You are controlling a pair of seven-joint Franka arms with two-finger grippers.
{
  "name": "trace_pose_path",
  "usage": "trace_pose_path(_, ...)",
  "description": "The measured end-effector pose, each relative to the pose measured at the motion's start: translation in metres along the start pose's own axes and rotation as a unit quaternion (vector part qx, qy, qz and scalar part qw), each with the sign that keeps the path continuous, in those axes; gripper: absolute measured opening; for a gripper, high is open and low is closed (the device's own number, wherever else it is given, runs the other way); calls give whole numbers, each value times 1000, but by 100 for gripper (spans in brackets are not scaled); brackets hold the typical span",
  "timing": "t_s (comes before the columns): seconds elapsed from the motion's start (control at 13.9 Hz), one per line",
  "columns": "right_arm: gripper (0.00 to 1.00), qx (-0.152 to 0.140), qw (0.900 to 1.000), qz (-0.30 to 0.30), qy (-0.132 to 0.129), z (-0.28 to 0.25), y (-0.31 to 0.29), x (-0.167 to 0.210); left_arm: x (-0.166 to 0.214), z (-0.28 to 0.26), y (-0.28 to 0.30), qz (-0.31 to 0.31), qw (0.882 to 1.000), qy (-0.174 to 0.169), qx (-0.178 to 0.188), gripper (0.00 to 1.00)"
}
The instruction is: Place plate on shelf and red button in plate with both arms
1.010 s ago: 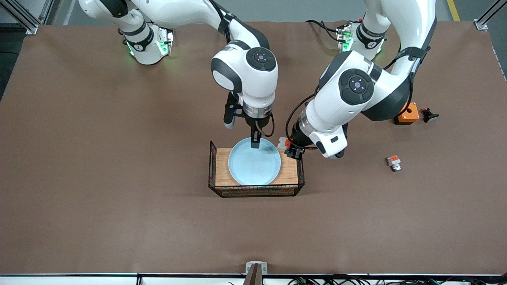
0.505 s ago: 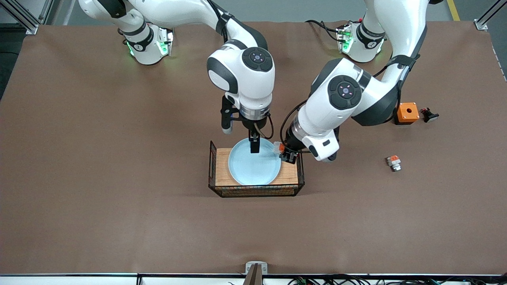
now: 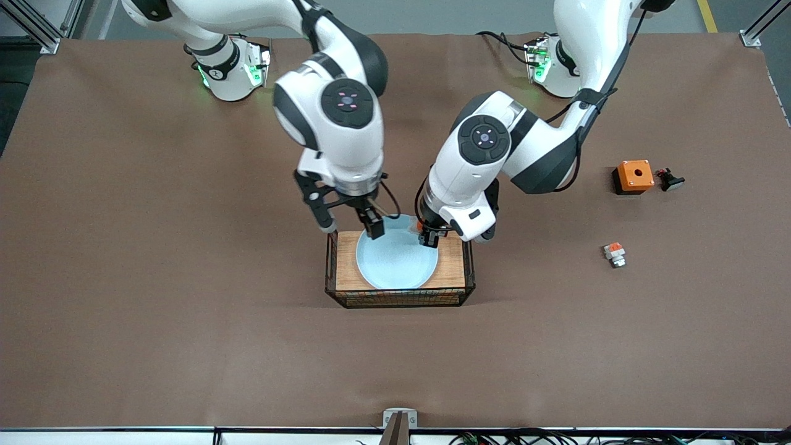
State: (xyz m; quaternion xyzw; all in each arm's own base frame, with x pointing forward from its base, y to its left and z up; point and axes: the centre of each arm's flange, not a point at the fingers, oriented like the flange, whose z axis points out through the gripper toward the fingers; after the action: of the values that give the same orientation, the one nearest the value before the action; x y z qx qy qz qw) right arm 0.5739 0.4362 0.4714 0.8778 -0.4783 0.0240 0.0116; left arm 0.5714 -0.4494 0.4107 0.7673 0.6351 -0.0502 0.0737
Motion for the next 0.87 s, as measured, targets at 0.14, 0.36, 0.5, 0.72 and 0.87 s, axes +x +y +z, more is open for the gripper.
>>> trace_pose_path(0.14, 100, -11, 999, -50, -15, -24, 11, 46, -6, 2, 1, -7, 1000, -1, -2, 41)
trace_pose_path(0.36, 100, -12, 990, -137, -32, -57, 32, 116, -15, 9, 7, -20, 1000, -1, -6, 41)
trace_pose_path(0.5, 100, -33, 978, -200, -39, -68, 50, 150, -25, 16, 8, -21, 1000, 7, -13, 41)
trace_pose_path(0.72, 100, -44, 960, -271, -50, -76, 72, 202, -44, 36, 2, -13, 1000, 21, -16, 41)
trace_pose_path(0.87, 100, -47, 947, -312, -56, -78, 91, 241, -49, 46, 2, -11, 1000, 19, -21, 41)
